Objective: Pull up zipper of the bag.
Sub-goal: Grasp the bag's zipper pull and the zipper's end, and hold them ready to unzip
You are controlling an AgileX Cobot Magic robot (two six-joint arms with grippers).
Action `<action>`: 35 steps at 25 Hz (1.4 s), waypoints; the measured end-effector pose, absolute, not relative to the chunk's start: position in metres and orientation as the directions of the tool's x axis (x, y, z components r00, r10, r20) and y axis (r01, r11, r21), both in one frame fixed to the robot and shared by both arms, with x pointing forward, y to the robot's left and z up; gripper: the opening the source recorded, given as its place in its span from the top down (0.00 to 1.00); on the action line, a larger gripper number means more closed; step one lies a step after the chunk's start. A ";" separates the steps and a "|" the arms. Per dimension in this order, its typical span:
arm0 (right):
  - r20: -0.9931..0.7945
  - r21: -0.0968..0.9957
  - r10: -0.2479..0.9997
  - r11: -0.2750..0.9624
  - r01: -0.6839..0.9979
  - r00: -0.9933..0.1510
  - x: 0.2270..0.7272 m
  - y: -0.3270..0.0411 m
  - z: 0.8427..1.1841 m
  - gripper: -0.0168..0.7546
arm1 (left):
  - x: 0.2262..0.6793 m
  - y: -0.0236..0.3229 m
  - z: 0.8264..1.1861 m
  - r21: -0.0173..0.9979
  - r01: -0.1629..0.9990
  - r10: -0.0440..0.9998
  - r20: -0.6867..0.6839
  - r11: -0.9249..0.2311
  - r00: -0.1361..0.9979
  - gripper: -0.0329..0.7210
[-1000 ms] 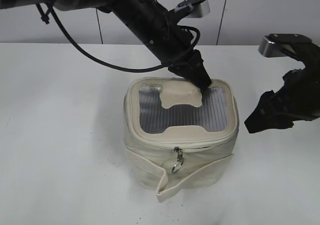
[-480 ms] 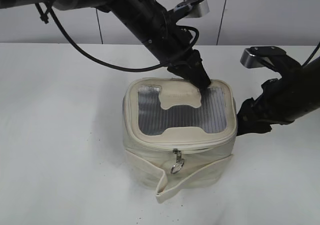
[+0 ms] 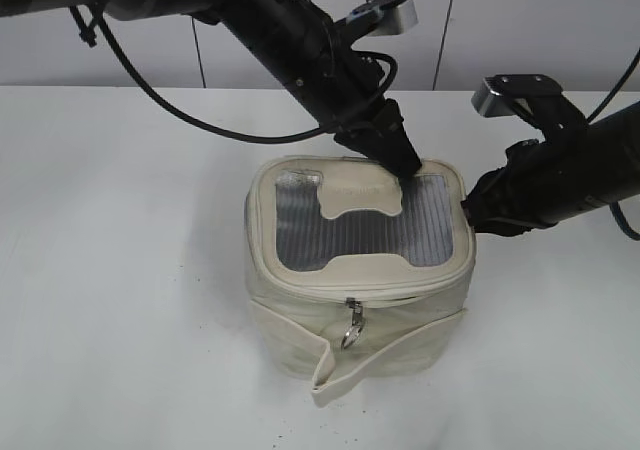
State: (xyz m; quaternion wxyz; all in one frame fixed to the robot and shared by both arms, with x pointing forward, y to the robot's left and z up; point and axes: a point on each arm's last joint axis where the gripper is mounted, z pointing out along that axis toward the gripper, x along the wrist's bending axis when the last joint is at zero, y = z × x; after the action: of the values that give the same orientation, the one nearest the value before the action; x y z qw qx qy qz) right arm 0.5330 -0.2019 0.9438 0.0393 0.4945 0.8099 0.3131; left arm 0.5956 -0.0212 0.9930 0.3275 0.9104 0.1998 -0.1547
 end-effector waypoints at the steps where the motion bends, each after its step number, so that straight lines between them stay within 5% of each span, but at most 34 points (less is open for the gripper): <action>1: 0.253 0.542 0.828 0.306 0.782 -0.500 0.533 -0.202 0.944 0.97 | 0.596 -0.021 0.993 0.534 0.465 0.263 -0.413 -0.706 0.872 0.90; 11: 0.293 0.431 0.862 0.267 0.862 -0.414 0.511 -0.208 0.968 0.97 | 0.596 -0.021 0.993 0.536 0.466 0.262 -0.413 -0.704 0.872 0.90; 35: 0.406 0.313 0.780 0.371 0.874 -0.476 0.437 -0.210 1.018 0.97 | 0.597 -0.022 0.993 0.542 0.469 0.272 -0.406 -0.698 0.873 0.90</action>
State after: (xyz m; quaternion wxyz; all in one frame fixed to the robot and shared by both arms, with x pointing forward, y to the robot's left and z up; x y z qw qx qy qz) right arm 0.4375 -0.2097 1.0184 -0.0952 0.5027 0.8226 0.2482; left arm 0.5967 -0.0220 0.9931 0.3312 0.9091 0.2037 -0.1491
